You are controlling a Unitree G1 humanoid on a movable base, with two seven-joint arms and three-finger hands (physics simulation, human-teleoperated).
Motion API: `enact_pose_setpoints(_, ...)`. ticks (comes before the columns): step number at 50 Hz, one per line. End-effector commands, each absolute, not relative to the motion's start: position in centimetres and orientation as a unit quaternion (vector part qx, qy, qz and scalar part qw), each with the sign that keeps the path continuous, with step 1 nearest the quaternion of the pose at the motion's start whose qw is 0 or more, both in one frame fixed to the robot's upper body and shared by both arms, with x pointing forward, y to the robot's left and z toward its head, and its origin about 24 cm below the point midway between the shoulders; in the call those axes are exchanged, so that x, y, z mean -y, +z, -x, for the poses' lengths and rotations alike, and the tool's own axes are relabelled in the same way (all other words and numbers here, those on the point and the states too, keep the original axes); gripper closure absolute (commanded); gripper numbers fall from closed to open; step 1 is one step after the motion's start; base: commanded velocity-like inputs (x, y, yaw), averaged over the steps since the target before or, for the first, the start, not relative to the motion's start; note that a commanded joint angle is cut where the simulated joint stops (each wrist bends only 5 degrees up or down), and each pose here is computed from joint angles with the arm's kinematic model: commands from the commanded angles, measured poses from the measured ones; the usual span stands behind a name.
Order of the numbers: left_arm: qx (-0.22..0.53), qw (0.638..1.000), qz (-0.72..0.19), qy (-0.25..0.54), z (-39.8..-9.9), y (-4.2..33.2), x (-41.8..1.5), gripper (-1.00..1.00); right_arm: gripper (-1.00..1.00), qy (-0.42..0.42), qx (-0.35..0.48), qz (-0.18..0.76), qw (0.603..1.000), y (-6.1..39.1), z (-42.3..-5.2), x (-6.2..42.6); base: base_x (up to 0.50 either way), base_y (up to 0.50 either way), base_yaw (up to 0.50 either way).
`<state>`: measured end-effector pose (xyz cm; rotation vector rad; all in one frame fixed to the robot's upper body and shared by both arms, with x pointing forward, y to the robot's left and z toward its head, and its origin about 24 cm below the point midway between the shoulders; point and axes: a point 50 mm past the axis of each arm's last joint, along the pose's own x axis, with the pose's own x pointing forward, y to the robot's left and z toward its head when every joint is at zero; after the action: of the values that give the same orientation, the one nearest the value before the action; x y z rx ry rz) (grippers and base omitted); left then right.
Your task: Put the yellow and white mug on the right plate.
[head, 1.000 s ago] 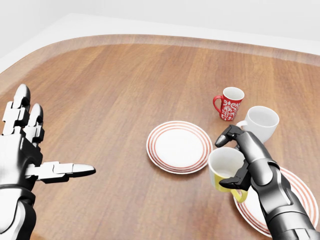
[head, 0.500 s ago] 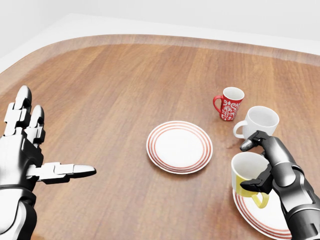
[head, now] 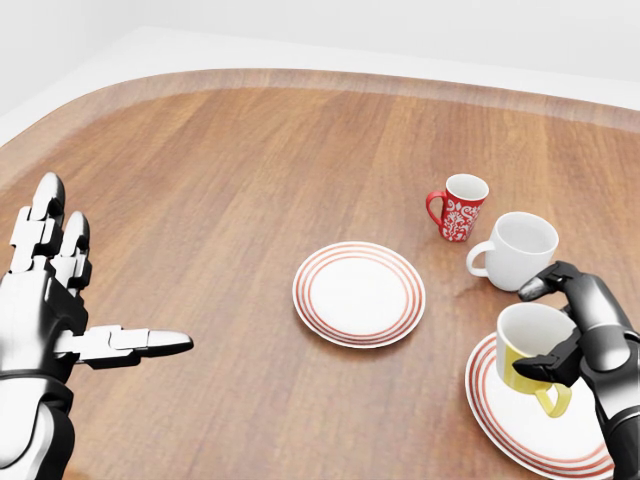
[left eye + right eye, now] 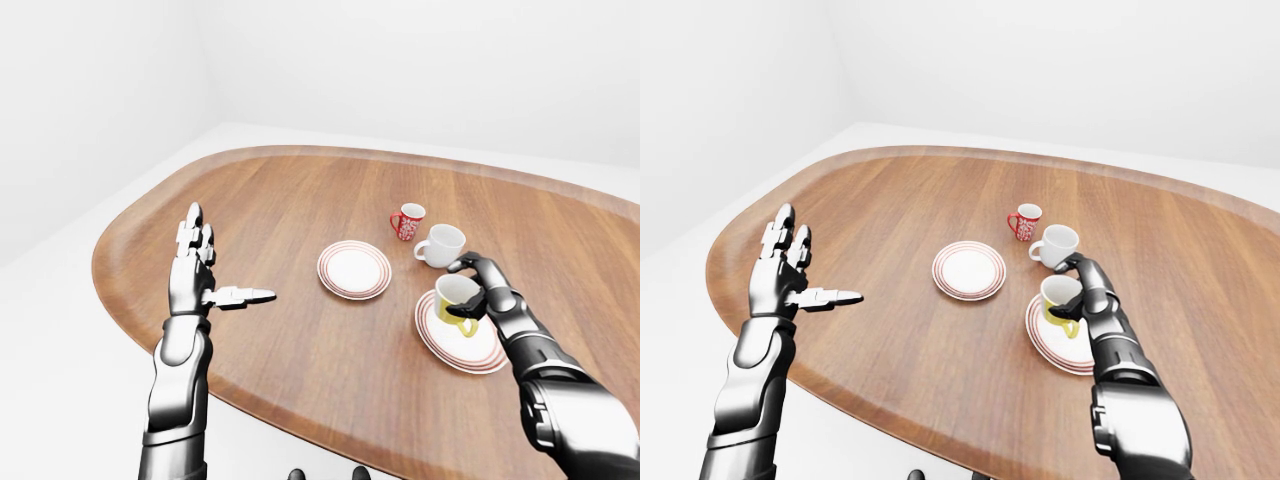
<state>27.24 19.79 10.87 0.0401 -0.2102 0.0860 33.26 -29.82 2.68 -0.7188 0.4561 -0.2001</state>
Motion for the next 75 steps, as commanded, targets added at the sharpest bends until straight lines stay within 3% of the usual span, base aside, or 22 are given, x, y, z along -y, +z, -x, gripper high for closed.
enact_pose_setpoints(1,0.101,0.994,-0.02,0.043,-27.26,10.72,-19.79,-1.0,1.0,-0.138,-0.223,0.315,0.912,2.99,-32.89,31.13,0.0,0.0,0.0)
enact_pose_setpoints(75,0.095,0.994,-0.022,0.041,-27.25,10.39,-19.68,-1.0,1.0,-0.181,-0.24,0.296,0.907,2.16,-31.9,32.07,0.0,0.0,0.0)
